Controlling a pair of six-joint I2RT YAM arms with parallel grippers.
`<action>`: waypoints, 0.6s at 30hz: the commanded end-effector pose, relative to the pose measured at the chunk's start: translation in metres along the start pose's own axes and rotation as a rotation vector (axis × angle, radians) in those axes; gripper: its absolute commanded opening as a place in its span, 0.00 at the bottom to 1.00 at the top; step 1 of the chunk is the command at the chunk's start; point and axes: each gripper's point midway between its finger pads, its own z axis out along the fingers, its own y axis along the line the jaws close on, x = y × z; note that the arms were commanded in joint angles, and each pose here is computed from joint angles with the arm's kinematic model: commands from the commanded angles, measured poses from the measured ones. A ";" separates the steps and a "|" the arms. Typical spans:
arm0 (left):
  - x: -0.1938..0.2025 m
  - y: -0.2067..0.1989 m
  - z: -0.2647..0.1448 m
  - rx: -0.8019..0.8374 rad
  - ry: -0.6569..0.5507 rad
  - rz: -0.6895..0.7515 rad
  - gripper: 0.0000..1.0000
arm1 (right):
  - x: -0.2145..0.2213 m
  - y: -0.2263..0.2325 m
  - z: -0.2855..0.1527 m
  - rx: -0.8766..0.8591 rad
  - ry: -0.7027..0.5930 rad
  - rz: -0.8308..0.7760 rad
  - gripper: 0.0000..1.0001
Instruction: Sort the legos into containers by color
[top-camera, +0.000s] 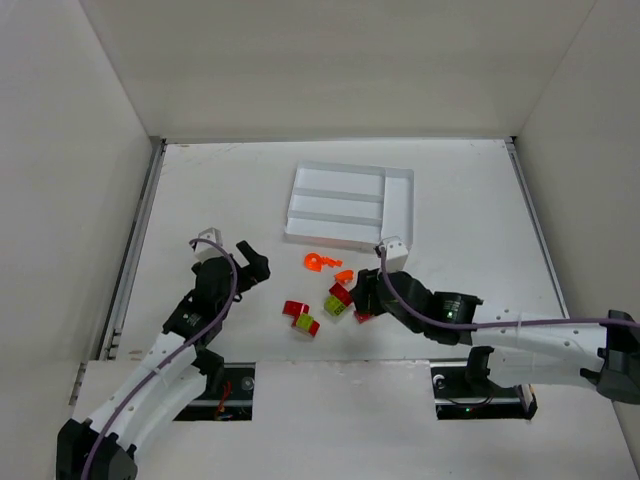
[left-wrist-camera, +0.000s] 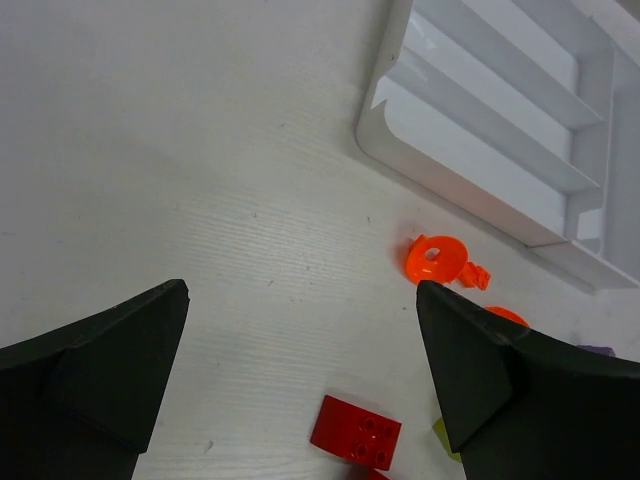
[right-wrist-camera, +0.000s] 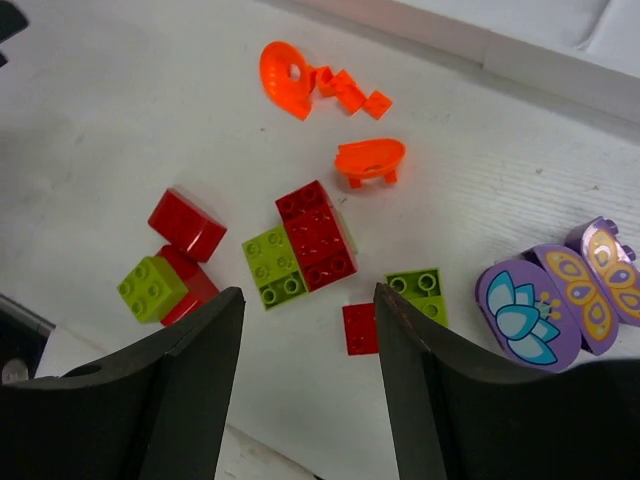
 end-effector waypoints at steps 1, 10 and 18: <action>-0.013 0.000 0.003 -0.024 -0.039 -0.050 1.00 | -0.020 0.031 -0.016 -0.099 -0.045 -0.044 0.59; -0.022 -0.010 0.007 0.024 -0.110 -0.113 1.00 | -0.006 0.082 -0.042 -0.323 -0.050 -0.232 0.17; -0.036 -0.018 0.006 0.005 -0.132 -0.152 1.00 | 0.025 0.110 -0.024 -0.417 0.017 -0.342 0.28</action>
